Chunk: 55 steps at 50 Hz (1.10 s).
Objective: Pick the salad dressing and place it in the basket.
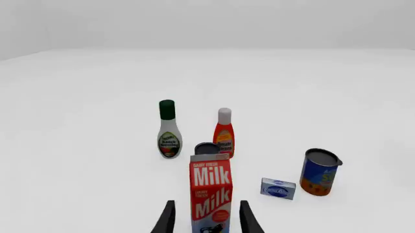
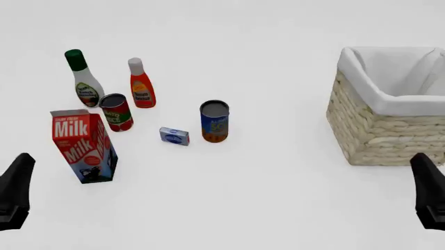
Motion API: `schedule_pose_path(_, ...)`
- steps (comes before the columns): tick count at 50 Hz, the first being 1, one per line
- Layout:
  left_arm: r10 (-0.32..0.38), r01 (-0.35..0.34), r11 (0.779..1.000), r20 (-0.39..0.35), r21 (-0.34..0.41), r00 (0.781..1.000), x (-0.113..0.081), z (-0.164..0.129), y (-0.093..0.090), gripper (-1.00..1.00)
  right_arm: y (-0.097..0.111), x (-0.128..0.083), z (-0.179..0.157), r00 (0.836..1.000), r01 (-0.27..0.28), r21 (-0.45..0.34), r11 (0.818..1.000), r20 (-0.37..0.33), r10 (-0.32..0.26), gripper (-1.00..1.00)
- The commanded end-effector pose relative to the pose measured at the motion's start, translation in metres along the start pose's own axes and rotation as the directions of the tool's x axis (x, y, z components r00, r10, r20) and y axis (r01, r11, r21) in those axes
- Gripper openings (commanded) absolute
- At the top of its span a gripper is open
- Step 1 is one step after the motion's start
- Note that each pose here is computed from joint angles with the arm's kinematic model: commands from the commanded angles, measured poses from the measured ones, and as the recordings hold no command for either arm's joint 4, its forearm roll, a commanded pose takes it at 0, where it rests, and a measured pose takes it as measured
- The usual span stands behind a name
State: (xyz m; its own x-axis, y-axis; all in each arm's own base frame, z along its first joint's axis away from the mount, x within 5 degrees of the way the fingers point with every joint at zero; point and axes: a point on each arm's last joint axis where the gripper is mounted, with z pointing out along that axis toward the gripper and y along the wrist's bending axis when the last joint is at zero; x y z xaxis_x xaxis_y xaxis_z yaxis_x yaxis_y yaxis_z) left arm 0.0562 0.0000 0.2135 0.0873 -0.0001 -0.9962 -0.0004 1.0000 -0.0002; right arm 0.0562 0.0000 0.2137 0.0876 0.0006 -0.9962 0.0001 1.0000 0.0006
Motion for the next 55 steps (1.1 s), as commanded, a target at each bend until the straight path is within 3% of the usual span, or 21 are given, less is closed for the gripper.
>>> schedule_pose_path(1, 0.005, -0.005, 1.000, 0.002, 0.001, 1.000, -0.001, 0.000, 0.000, 1.00, 0.000, -0.001, 0.001, 0.999, -0.038, -0.001, 0.999, -0.011, 0.038, 1.00)
schedule_pose_path(2, 0.002, -0.002, 1.000, -0.001, 0.005, 1.000, -0.001, 0.000, 0.000, 1.00, 0.000, -0.003, 0.000, 1.000, 0.002, -0.006, 1.000, 0.016, -0.002, 1.00)
schedule_pose_path(11, -0.010, 0.010, 1.000, 0.003, 0.006, 1.000, -0.008, 0.000, 0.000, 1.00, 0.000, 0.000, 0.000, 1.000, -0.023, 0.006, 1.000, 0.005, 0.023, 1.00)
schedule_pose_path(18, -0.012, 0.012, 1.000, -0.003, -0.009, 1.000, -0.033, 0.004, 0.000, 1.00, 0.000, -0.015, -0.001, 1.000, -0.017, -0.003, 1.000, 0.000, 0.017, 1.00)
schedule_pose_path(29, 0.022, -0.022, 1.000, 0.011, -0.018, 1.000, -0.072, 0.022, 0.001, 1.00, 0.000, -0.005, 0.000, 0.999, -0.032, -0.001, 0.999, 0.000, 0.032, 1.00)
schedule_pose_path(33, -0.014, 0.014, 1.000, -0.009, -0.001, 1.000, -0.088, 0.039, 0.000, 1.00, 0.000, -0.003, 0.000, 1.000, -0.028, -0.007, 1.000, 0.000, 0.028, 1.00)
schedule_pose_path(37, 0.012, -0.012, 1.000, -0.024, 0.002, 1.000, -0.100, 0.057, 0.000, 1.00, 0.001, -0.004, 0.000, 1.000, -0.022, -0.012, 1.000, 0.000, 0.022, 1.00)
schedule_pose_path(46, -0.008, 0.008, 1.000, -0.042, -0.012, 0.999, -0.132, 0.106, 0.002, 1.00, 0.001, -0.003, 0.003, 1.000, -0.010, -0.022, 1.000, -0.004, 0.010, 1.00)
schedule_pose_path(47, 0.018, -0.018, 1.000, -0.042, -0.008, 0.999, -0.139, 0.114, 0.001, 1.00, 0.001, -0.003, 0.004, 1.000, -0.008, -0.023, 1.000, -0.006, 0.008, 1.00)
schedule_pose_path(55, 0.019, -0.019, 1.000, -0.064, -0.006, 0.998, -0.154, 0.152, 0.001, 1.00, 0.002, -0.003, 0.005, 1.000, -0.002, -0.035, 0.999, -0.006, 0.002, 1.00)
